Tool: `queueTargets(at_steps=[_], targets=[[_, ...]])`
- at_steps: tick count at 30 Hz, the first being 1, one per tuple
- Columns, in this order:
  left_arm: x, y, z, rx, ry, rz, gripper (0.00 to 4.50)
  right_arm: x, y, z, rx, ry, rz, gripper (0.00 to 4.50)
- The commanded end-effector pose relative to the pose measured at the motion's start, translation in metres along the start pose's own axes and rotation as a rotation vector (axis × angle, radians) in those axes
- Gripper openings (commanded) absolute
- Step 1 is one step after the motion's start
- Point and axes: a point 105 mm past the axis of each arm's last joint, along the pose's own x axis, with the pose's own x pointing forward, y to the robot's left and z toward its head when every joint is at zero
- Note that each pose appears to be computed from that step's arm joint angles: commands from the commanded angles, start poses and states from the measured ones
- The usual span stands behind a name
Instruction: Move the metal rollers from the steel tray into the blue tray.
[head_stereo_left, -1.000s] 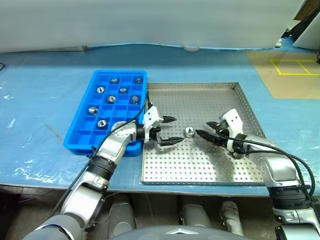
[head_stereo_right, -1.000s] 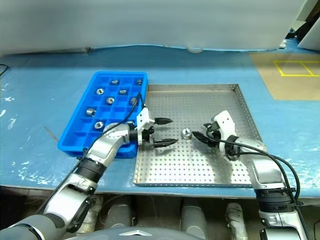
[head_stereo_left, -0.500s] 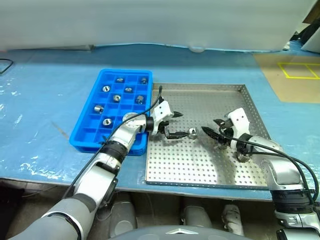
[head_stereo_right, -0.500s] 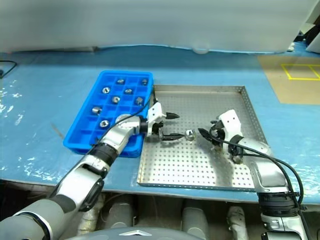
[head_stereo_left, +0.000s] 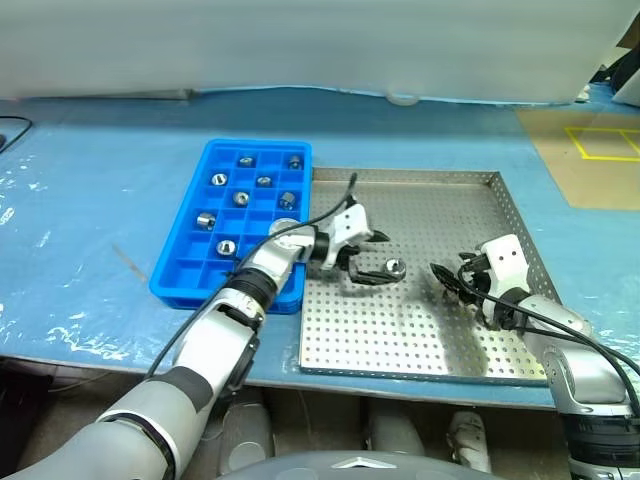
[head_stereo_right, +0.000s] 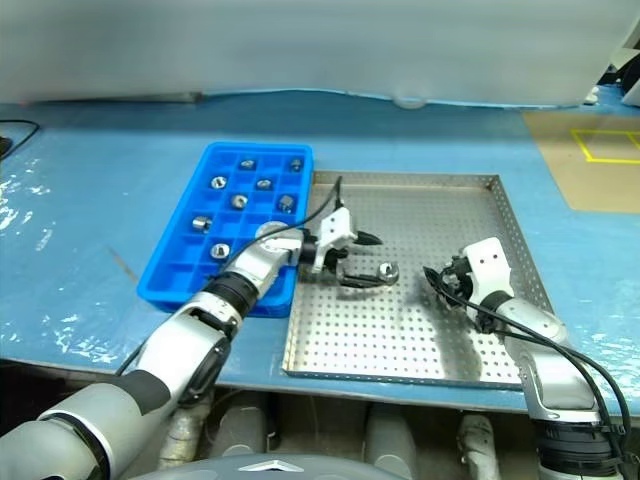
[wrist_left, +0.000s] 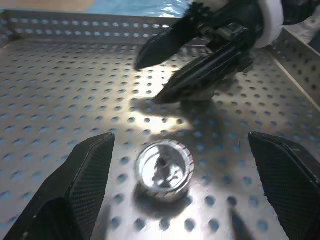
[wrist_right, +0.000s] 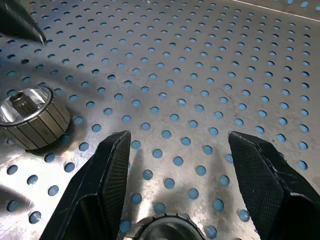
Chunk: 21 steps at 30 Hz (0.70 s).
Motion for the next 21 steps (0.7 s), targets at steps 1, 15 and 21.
queueTargets(at_steps=[1,15,21], targets=[[-0.002,0.001,0.015,0.036,-0.025,-0.037,4.5,-0.006,-0.004,0.008,-0.01,-0.029,-0.028,3.25],[-0.011,0.01,0.002,0.035,0.081,0.011,4.5,0.001,-0.001,0.009,-0.025,-0.023,-0.005,3.25],[-0.003,0.008,-0.016,0.033,0.158,0.053,4.5,-0.002,-0.003,0.008,-0.026,-0.019,-0.015,3.25]])
